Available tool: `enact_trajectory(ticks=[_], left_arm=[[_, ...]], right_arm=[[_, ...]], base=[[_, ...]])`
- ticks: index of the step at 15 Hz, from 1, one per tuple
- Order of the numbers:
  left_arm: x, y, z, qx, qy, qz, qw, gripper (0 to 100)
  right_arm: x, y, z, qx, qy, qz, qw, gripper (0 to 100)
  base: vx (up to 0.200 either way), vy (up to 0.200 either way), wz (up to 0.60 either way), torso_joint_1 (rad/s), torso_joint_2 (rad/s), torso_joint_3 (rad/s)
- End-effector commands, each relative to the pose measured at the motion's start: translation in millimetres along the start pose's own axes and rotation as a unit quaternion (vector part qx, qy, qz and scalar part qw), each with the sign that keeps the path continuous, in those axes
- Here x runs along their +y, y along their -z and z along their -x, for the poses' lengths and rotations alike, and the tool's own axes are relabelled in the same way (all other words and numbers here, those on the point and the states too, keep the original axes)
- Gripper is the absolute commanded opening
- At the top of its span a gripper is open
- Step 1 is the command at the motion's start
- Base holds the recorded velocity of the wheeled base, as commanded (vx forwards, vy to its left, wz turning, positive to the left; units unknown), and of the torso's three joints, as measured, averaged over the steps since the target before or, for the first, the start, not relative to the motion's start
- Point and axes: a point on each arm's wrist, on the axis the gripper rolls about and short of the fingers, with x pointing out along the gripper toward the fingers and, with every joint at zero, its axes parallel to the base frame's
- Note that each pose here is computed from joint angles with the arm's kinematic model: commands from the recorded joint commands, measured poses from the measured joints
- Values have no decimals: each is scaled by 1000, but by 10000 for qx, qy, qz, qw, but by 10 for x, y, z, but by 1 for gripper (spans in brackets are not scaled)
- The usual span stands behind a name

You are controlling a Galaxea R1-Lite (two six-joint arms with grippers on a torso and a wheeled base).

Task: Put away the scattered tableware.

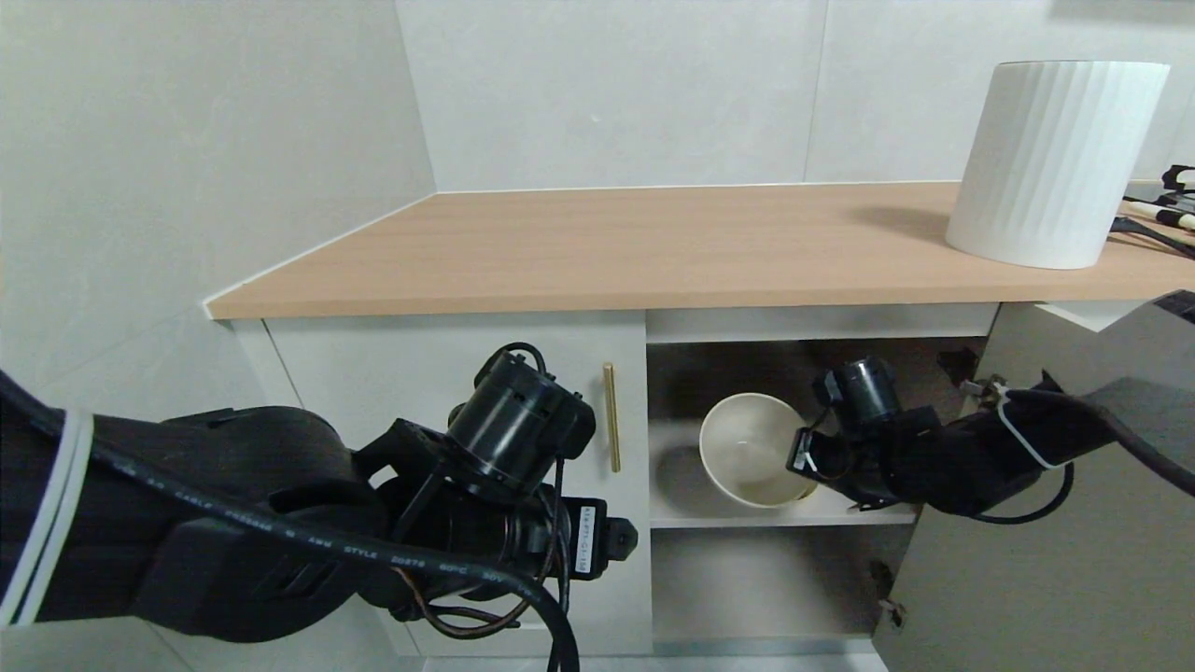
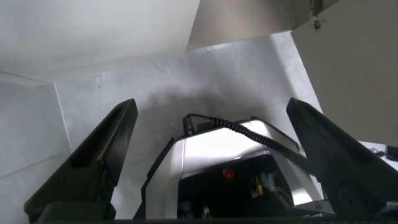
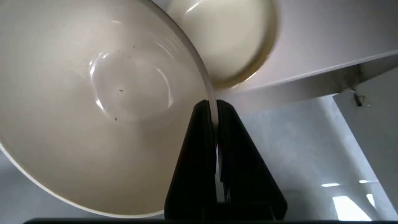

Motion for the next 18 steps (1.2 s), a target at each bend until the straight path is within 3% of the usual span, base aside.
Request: enact_trajectory(ticks=[1,7,18], left_arm=[[19,-20,27,-48,1,31,10000,100],[48,-41,35,-78,-20,77,9999,100],[73,-48,19,-68,-60,115,9999,100]], right_arm=[[-56,23,-250,55,174,-139,9997,0],[-168,-116,-554,-146,410,-470,9979,0],[-209,-141,-753,-93,628,-483,9968,0]], base=[[0,0,0,0,0,0],[0,0,0,0,0,0],[0,0,0,0,0,0]])
